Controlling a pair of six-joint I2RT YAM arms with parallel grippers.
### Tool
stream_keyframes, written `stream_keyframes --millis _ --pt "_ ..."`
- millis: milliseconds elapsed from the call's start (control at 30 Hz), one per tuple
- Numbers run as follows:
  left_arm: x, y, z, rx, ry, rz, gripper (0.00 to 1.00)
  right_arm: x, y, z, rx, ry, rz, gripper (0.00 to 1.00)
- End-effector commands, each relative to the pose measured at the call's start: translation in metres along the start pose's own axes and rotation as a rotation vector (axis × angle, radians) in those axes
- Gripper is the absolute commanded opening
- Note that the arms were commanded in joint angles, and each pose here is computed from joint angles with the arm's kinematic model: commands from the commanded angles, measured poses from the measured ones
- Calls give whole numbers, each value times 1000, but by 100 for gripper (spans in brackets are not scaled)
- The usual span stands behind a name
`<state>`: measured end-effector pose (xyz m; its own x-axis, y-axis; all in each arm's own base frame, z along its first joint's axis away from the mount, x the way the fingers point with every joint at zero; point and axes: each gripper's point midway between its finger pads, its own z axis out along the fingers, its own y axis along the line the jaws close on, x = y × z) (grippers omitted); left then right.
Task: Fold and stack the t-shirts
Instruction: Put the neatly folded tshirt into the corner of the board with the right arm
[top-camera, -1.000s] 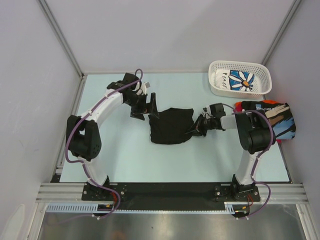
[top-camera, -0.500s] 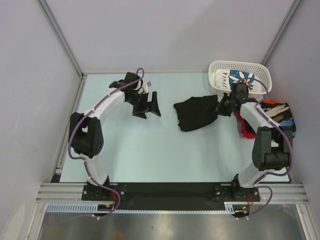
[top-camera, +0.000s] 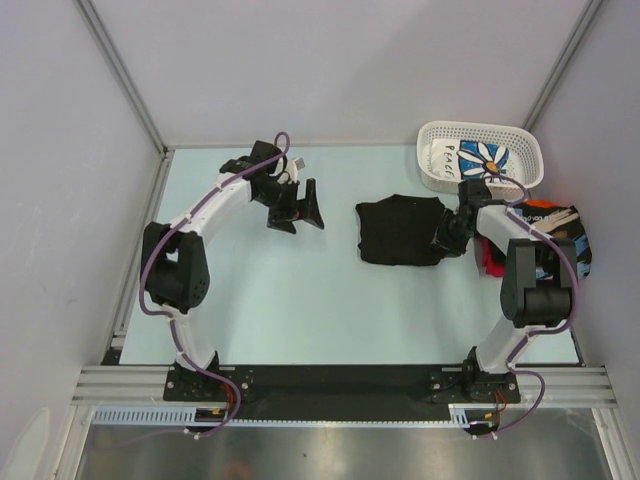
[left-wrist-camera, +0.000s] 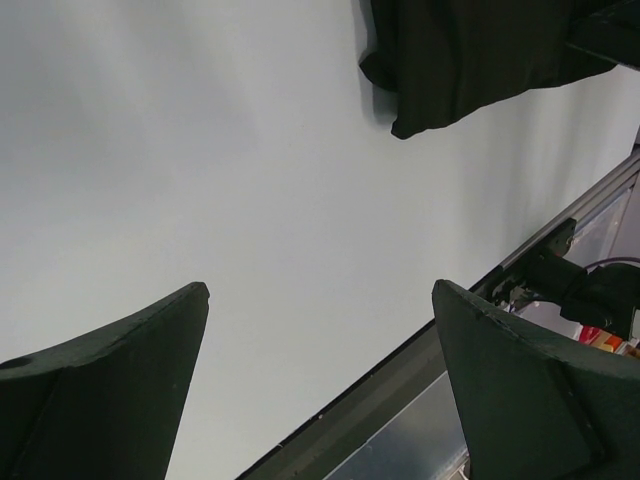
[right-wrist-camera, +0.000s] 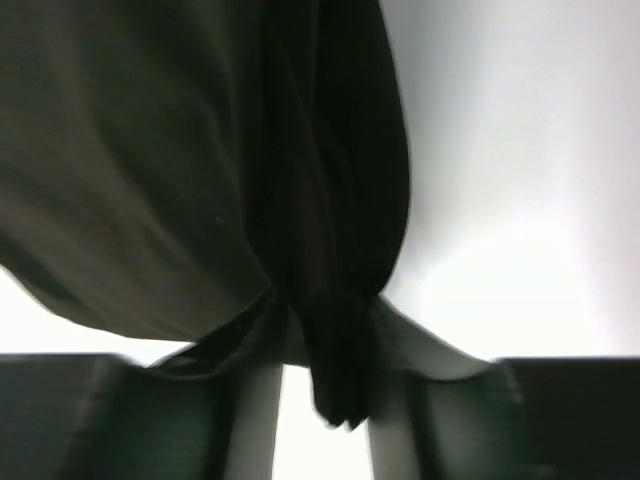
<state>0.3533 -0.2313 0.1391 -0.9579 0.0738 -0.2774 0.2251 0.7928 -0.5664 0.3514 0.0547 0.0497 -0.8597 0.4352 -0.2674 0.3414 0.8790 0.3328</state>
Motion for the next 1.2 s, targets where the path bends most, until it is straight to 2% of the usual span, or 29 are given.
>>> stream_keyframes --millis 0,100,200,333,633,867,1167 --pt "-15 -15 -7 55 -37 36 100 20 -8 0 55 66 -18 54" --pt "-24 -21 -1 87 -53 32 100 21 -12 -7 86 40 -21 74" --pt "-27 -25 13 99 -35 30 100 17 -14 -16 93 -1 -26 78" --pt "-30 -36 36 141 -30 50 100 15 -19 -18 113 -22 -30 80" --pt "-26 -37 106 239 20 -87 100 2 -23 -13 119 -60 -41 80" --pt "-26 -47 137 255 48 -104 100 -26 -22 -24 73 -138 -35 80" --pt "-37 -63 157 281 31 -128 99 -40 -20 -24 9 -160 -28 81"
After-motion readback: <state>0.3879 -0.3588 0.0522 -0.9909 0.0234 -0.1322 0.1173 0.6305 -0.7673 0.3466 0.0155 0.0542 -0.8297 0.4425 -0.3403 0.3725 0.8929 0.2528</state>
